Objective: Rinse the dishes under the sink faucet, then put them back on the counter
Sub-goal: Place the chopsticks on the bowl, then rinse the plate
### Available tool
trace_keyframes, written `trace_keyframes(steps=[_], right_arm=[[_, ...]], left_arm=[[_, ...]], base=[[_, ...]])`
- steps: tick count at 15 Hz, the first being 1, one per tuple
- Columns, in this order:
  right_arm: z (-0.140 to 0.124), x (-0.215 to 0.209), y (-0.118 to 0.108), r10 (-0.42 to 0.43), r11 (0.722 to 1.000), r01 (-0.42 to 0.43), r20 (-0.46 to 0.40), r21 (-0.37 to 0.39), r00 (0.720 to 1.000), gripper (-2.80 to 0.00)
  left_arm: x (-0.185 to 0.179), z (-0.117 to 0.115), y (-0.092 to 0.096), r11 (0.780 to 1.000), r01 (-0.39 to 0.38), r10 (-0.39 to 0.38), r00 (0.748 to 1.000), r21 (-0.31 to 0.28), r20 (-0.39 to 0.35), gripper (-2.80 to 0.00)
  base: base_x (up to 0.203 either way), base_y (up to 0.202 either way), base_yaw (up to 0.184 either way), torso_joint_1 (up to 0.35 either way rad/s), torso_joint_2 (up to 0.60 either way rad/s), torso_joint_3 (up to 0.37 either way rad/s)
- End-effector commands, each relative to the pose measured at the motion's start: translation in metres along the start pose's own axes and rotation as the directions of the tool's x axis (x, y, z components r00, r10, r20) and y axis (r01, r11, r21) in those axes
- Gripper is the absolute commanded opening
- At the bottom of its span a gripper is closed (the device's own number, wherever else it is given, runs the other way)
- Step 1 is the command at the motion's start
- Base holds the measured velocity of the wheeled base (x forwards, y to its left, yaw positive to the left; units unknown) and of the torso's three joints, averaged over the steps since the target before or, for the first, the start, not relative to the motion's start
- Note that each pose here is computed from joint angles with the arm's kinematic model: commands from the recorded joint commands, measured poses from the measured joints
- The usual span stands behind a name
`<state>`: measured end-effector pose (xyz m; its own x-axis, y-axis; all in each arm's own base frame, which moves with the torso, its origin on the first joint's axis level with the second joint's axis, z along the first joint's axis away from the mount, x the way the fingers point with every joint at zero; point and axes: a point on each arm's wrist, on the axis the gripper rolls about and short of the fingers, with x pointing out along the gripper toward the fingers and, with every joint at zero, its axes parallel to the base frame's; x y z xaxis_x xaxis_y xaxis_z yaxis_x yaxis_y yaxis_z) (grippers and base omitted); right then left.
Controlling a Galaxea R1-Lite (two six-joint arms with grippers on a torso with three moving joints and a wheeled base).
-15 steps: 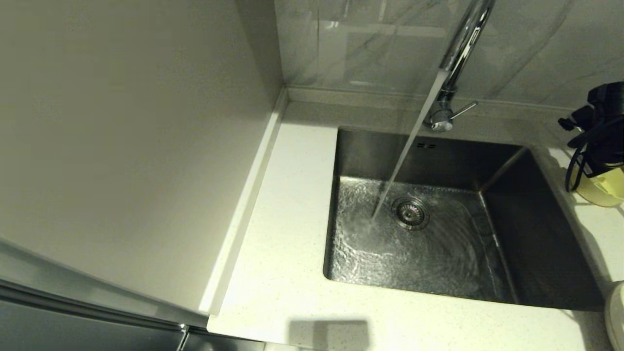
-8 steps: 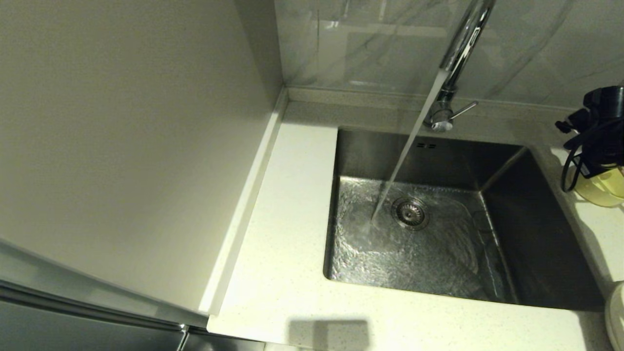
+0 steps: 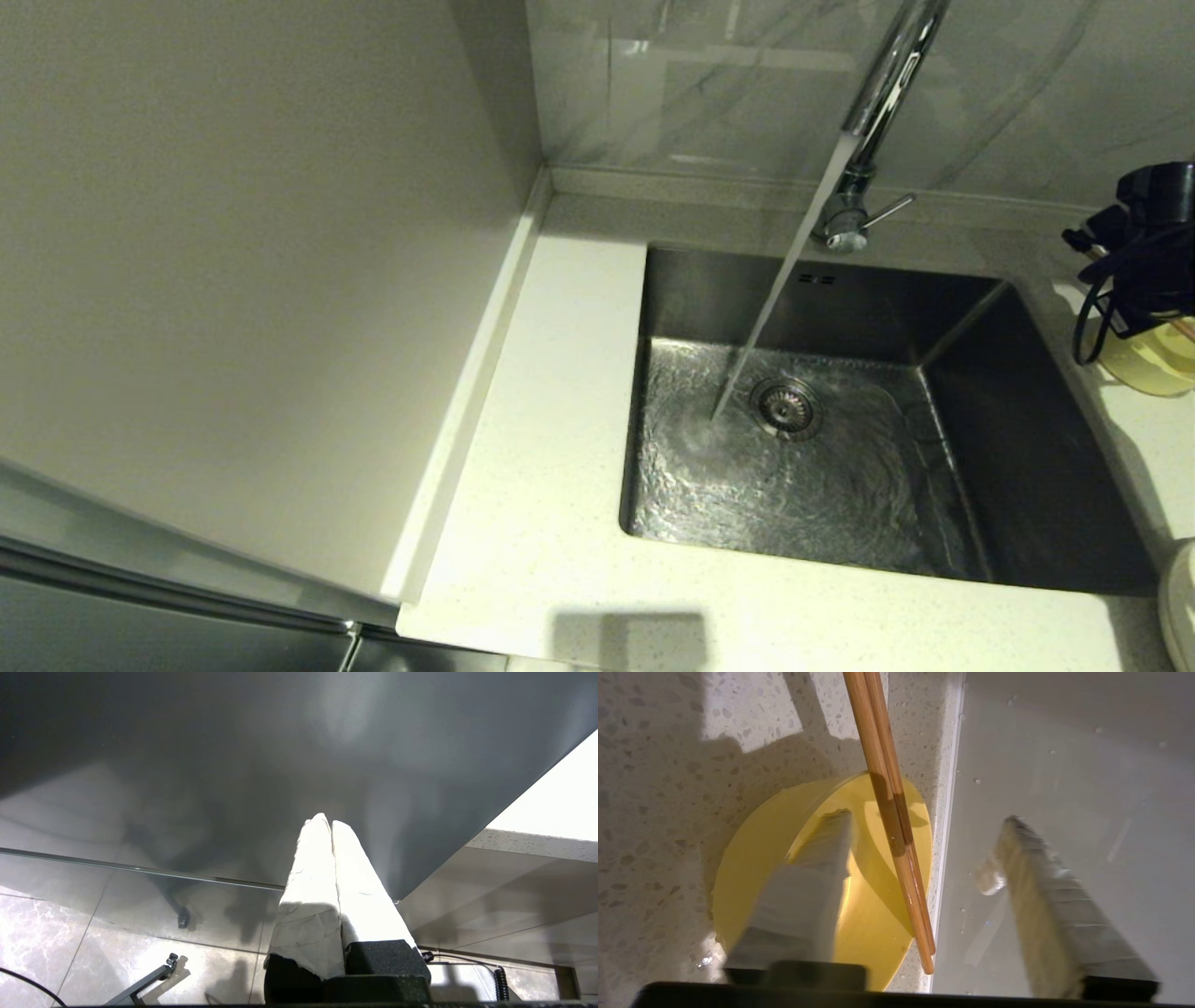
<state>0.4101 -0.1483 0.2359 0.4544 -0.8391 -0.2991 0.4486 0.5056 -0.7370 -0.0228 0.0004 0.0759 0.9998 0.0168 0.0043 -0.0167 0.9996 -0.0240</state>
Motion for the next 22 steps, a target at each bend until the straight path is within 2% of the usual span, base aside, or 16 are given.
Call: trace_keyframes(steps=[1,4,10,12,13,14,15,16,17,19,20,22], right_arm=[[0.001,-0.002,-0.003,-0.005,1.000,0.005,0.003,0.002,1.000,0.00],[0.001,-0.011,-0.013,-0.006,1.000,0.006,0.016,0.015,1.000,0.00],[0.005,-0.059,-0.063,-0.028,0.994,0.015,0.117,0.108,0.993,0.00],[-0.004,-0.079,-0.078,-0.006,0.988,-0.016,0.144,0.153,0.990,0.00],[-0.018,-0.094,-0.081,0.036,0.984,-0.060,0.142,0.167,0.989,0.00],[-0.033,-0.111,-0.083,0.085,0.974,-0.110,0.130,0.200,0.988,0.00],[-0.051,-0.129,-0.083,0.148,0.951,-0.168,0.094,0.260,0.984,0.00],[-0.075,-0.146,-0.077,0.234,0.930,-0.225,0.003,0.292,0.972,0.00],[-0.095,-0.156,-0.069,0.284,0.920,-0.253,-0.066,0.298,0.956,0.00],[-0.126,-0.166,-0.055,0.326,0.909,-0.267,-0.148,0.319,0.934,0.00],[-0.136,-0.168,-0.047,0.335,0.895,-0.257,-0.169,0.363,0.927,0.00],[-0.148,-0.172,-0.031,0.341,0.847,-0.209,-0.197,0.489,0.919,0.00]], left_arm=[[0.000,0.000,0.000,1.000,0.000,0.000,1.000,-0.001,0.002,-2.80],[0.000,0.000,0.000,1.000,0.000,0.000,1.000,-0.001,0.002,-2.80],[0.000,0.000,0.000,1.000,0.000,0.000,1.000,-0.001,0.002,-2.80],[0.000,0.000,0.000,1.000,0.000,0.000,1.000,-0.001,0.002,-2.80],[0.000,0.000,0.000,1.000,0.000,0.000,1.000,-0.001,0.002,-2.80],[0.000,0.000,0.000,1.000,0.000,0.000,1.000,-0.001,0.002,-2.80],[0.000,0.000,0.000,1.000,0.000,0.000,1.000,-0.001,0.002,-2.80],[0.000,0.000,0.000,1.000,0.000,0.000,1.000,-0.001,0.002,-2.80],[0.000,0.000,0.000,1.000,0.000,0.000,1.000,-0.001,0.002,-2.80],[0.000,0.000,0.000,1.000,0.000,0.000,1.000,-0.001,0.002,-2.80],[0.000,0.000,0.000,1.000,0.000,0.000,1.000,-0.001,0.002,-2.80],[0.000,0.000,0.000,1.000,0.001,-0.001,1.000,-0.001,0.002,-2.80]], base=[[0.000,0.000,0.000,0.000,0.00,0.000],[0.000,0.000,0.000,0.000,0.00,0.000],[0.000,0.000,0.000,0.000,0.00,0.000],[0.000,0.000,0.000,0.000,0.00,0.000],[0.000,0.000,0.000,0.000,0.00,0.000],[0.000,0.000,0.000,0.000,0.00,0.000],[0.000,0.000,0.000,0.000,0.00,0.000],[0.000,0.000,0.000,0.000,0.00,0.000],[0.000,0.000,0.000,0.000,0.00,0.000],[0.000,0.000,0.000,0.000,0.00,0.000],[0.000,0.000,0.000,0.000,0.00,0.000],[0.000,0.000,0.000,0.000,0.00,0.000]])
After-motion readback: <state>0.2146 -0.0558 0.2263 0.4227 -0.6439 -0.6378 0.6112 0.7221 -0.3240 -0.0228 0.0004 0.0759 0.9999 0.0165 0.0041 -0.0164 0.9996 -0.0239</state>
